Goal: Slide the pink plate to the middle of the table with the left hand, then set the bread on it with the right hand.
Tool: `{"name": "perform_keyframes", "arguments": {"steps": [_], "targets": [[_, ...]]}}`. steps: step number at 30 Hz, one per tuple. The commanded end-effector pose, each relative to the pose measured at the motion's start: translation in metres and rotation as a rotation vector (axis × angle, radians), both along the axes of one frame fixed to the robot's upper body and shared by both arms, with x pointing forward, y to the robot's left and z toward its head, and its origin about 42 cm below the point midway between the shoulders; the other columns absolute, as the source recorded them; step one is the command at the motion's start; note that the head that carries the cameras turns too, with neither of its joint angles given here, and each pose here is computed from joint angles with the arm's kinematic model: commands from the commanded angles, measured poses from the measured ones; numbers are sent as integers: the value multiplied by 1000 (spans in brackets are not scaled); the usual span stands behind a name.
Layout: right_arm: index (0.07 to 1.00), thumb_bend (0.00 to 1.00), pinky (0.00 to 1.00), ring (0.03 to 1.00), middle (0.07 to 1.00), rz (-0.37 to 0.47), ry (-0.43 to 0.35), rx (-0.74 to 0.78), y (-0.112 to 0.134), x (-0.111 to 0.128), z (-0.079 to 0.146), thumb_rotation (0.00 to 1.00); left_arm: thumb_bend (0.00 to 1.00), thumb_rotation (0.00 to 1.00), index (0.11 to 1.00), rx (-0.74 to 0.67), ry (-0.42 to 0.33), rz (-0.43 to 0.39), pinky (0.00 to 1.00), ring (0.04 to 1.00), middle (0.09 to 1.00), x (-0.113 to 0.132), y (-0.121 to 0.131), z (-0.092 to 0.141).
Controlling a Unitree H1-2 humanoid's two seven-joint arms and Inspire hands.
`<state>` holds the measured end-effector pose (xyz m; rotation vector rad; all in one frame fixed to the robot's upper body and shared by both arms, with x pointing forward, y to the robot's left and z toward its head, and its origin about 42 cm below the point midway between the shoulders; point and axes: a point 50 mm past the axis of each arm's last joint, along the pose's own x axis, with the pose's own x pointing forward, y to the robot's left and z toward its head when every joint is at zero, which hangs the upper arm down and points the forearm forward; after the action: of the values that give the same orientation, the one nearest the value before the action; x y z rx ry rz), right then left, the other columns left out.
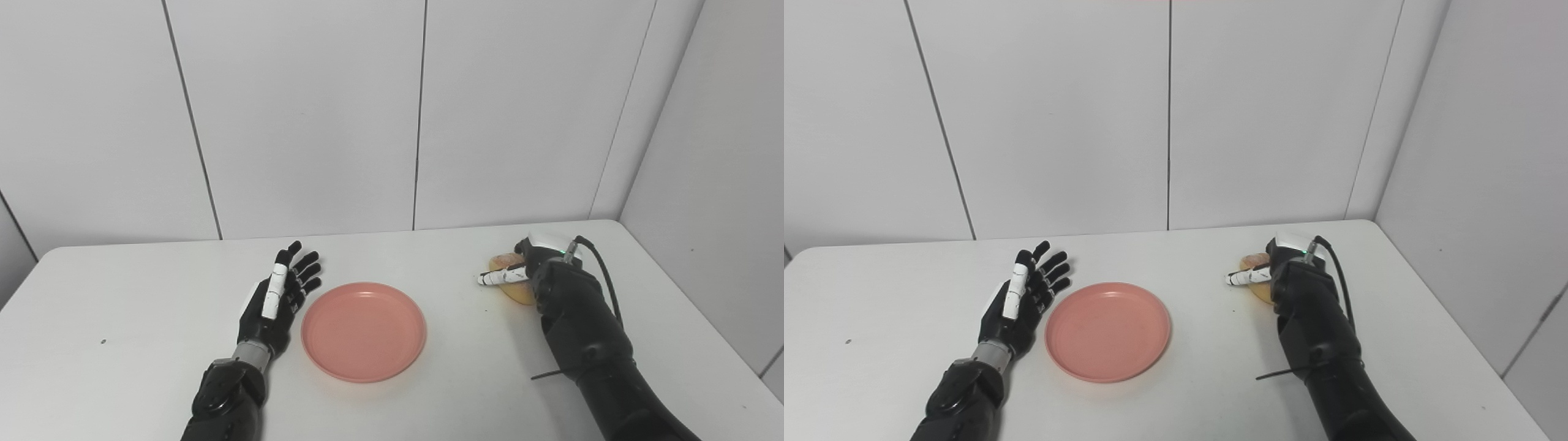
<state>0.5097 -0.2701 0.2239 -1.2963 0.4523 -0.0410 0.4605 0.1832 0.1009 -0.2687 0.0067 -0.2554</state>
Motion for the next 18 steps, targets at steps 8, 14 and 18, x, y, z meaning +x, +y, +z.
{"name": "perform_keyframes", "arguments": {"steps": [8, 14, 18], "targets": [[555, 512, 262, 384, 500, 23, -176, 15, 0, 2, 34, 2, 879, 830, 953, 9, 118, 18, 895, 901, 889, -24, 20, -38], [599, 528, 283, 420, 526, 37, -161, 10, 1, 3, 33, 0, 880, 828, 951, 5, 120, 19, 906, 906, 889, -24, 19, -36], [644, 525, 252, 406, 535, 47, -153, 20, 0, 3, 36, 0, 891, 828, 946, 5, 116, 20, 898, 898, 879, -23, 20, -35]]}}
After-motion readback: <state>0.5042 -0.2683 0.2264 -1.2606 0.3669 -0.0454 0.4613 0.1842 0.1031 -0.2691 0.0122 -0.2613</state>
